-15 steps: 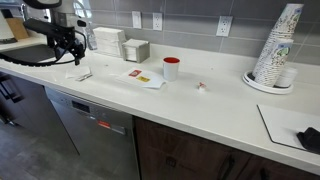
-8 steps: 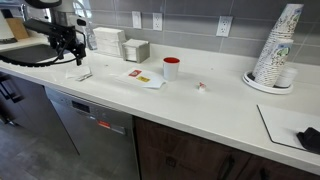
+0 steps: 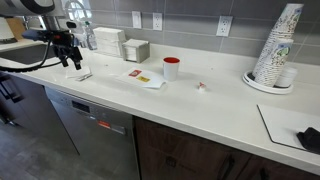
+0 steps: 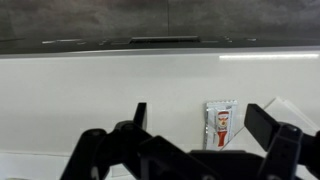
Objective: Put the white sachet on the white napkin on the right
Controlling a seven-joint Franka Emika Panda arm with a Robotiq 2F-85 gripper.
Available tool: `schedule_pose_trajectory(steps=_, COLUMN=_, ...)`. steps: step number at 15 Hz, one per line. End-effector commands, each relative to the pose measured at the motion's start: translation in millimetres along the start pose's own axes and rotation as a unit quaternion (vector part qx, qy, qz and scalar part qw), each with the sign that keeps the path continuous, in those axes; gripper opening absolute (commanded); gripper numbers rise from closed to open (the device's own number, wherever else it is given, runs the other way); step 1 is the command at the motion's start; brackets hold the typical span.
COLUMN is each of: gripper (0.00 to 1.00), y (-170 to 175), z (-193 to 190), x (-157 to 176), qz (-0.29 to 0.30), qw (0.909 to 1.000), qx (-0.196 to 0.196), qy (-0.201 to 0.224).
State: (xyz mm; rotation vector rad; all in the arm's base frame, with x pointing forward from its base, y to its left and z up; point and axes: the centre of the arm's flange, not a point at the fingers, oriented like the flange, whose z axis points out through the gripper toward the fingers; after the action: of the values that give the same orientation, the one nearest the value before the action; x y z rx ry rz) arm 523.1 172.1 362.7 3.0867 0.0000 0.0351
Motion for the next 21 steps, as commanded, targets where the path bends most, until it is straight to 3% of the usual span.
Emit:
schedule_pose_trajectory(steps=1, gripper=1.00, y=-21.8, z=30.1, x=6.4, qz=0.004, qw=0.9991, qx=-0.039, qy=0.016)
schedule_pose_trajectory(steps=4, gripper=1.00, y=-36.0, z=49.3, x=8.2, qz=0.003, qw=0.9983, qx=-0.050, qy=0.028)
schedule_pose_trajectory(steps=11, gripper=1.00, y=-53.9, z=74.5, x=23.5, qz=-0.004, qw=0.9981, qx=-0.020, qy=0.058)
schedule_pose_trajectory(steps=14, gripper=0.81, y=-52.4, z=82.1, x=29.4, qz=0.000, qw=0.9980, qx=-0.019, qy=0.061)
schedule_pose_trajectory(steps=15, gripper=0.79, y=-51.9, z=85.0, x=30.5, qz=0.001, qw=0.9980, qx=-0.021, qy=0.060)
schedule_pose_trajectory(steps=16, gripper=0.62, y=-51.3, z=87.2, x=31.3, qz=0.001, qw=0.9981, qx=-0.021, qy=0.058)
schedule_pose_trajectory(steps=21, gripper=0.23, y=-52.1, z=89.7, x=33.7, qz=-0.005, qw=0.9983, qx=-0.022, qy=0.055)
